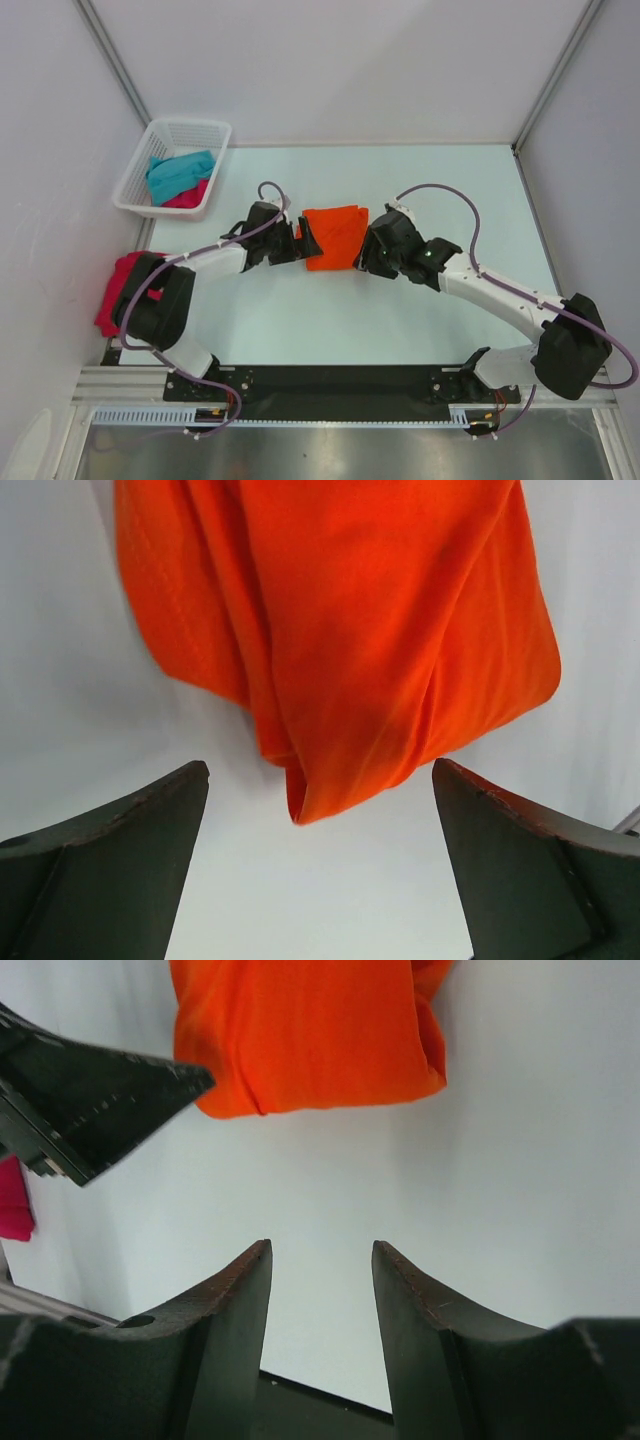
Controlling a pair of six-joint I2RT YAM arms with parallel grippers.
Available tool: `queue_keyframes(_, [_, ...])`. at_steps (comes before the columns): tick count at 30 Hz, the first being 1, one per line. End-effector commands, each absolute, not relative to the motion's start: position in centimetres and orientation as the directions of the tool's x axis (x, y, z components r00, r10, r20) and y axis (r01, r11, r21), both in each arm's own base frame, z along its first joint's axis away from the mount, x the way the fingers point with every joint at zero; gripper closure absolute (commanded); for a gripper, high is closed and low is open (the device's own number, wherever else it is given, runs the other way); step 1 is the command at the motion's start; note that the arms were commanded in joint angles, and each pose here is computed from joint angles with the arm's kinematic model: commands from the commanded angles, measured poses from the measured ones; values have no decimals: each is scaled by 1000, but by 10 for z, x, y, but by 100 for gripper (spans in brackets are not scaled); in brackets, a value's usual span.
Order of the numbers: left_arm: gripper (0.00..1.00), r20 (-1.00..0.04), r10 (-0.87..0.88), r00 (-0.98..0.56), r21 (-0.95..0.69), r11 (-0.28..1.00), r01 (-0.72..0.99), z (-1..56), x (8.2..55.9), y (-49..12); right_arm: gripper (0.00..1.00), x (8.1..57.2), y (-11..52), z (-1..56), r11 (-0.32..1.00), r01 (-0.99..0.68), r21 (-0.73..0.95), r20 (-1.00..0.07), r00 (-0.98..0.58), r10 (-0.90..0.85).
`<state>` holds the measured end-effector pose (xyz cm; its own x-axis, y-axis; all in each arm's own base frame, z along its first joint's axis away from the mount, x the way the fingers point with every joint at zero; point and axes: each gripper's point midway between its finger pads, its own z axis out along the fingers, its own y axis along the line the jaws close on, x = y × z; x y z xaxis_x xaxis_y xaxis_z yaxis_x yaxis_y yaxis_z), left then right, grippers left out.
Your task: Fold and stack the t-shirts
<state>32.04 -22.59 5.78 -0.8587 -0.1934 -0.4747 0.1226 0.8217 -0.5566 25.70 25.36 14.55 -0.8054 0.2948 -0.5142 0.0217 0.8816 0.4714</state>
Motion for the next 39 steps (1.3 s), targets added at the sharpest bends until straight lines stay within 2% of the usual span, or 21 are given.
queue_keyframes(1, [0,-559,-165,-812,-524,829,192,67,345,-237,50,248,262,148,853,3,522,-485,-821,301])
queue_keyframes(14, [1,-556,-173,-813,-522,833,180,41,352,-245,50,237,252,154,875,-3,483,-505,-818,276])
queue_keyframes(27, [1,-484,-201,-852,-602,783,157,9,340,-268,50,234,228,182,892,18,451,-548,-784,293])
queue_keyframes(29, [13,-470,-199,-860,-617,771,159,9,340,-273,50,233,224,189,890,23,456,-553,-776,304])
queue_keyframes(30, [29,-457,-202,-866,-623,768,149,6,339,-274,50,233,221,191,891,25,454,-558,-771,306])
queue_keyframes(31, [42,-449,-205,-870,-629,764,145,6,338,-275,50,232,219,198,889,24,458,-562,-767,310])
queue_keyframes(32, [59,-437,-211,-875,-634,762,133,5,338,-275,50,233,216,203,889,26,457,-572,-757,316])
queue_keyframes(33, [88,-419,-214,-882,-623,774,108,2,335,-272,50,232,214,208,888,26,458,-578,-751,320])
queue_keyframes(36, [100,-410,-237,-881,-579,814,50,-1,330,-258,50,230,207,229,879,16,476,-599,-726,338])
queue_keyframes(39, [100,-442,-273,-855,-511,859,-10,13,330,-235,50,224,202,251,861,-7,509,-617,-700,359])
